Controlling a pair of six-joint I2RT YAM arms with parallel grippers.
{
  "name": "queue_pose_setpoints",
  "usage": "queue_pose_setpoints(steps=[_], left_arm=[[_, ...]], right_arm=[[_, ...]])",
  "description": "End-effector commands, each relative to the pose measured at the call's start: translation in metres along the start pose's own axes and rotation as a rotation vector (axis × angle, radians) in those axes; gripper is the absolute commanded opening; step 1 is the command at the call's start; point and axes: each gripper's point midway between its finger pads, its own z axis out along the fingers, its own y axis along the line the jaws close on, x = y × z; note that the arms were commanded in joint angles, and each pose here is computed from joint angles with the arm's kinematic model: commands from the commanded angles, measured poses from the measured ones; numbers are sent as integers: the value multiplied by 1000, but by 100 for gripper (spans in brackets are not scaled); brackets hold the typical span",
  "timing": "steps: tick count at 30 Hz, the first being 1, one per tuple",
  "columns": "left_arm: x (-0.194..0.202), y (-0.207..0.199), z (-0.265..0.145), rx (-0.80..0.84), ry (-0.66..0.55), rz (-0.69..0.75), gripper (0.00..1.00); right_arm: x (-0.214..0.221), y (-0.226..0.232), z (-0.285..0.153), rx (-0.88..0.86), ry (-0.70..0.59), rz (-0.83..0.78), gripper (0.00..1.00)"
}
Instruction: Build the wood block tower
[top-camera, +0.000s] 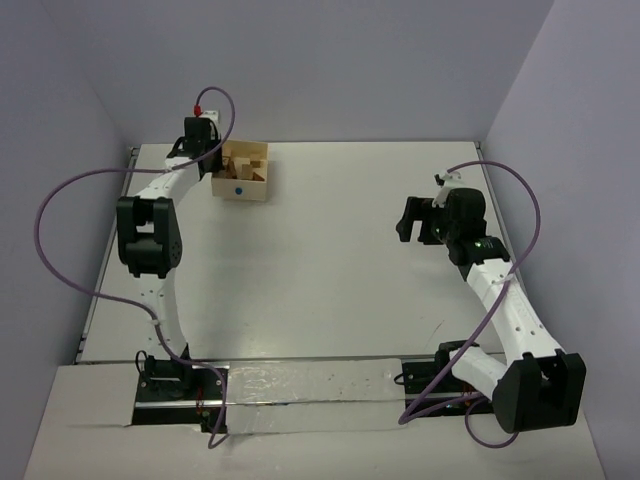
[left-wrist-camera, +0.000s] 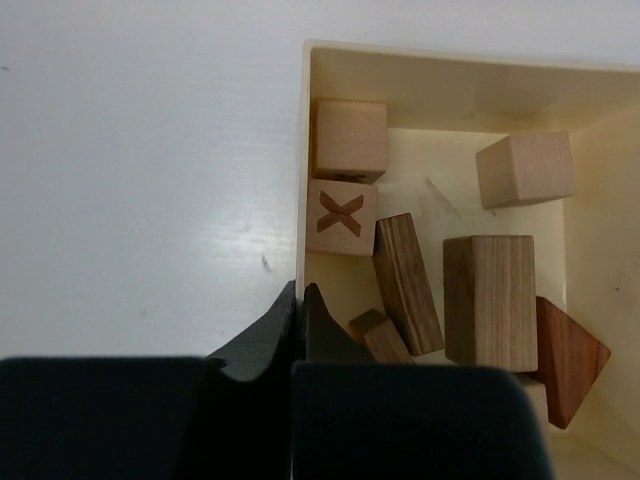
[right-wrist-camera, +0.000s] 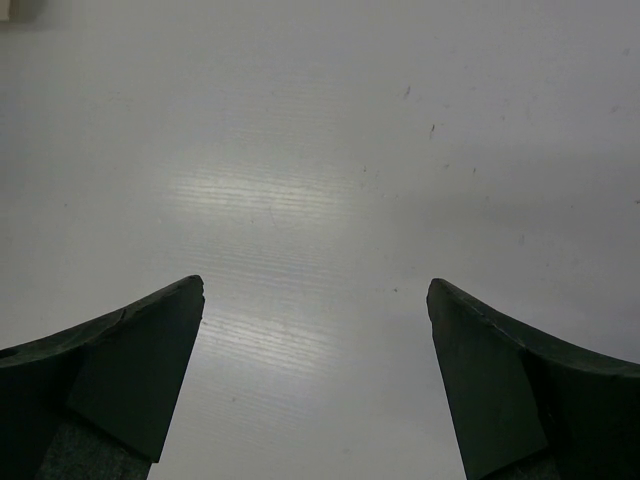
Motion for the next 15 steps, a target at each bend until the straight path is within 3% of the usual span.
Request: queue_pose_setpoints(steps=[1,7,15], left_arm=[[-91,-16,-100,-2,-260,128,0],[-83,-26,-159,-124,-304,310,0],[-50,-52,-199,-325,-336,599,0]], right_arm=[[-26,9,-14,-32,-85,-23,100],[-30,14,-21,-51,-101,-23,100],[-33,19,-27,-71,-120,-28,100]])
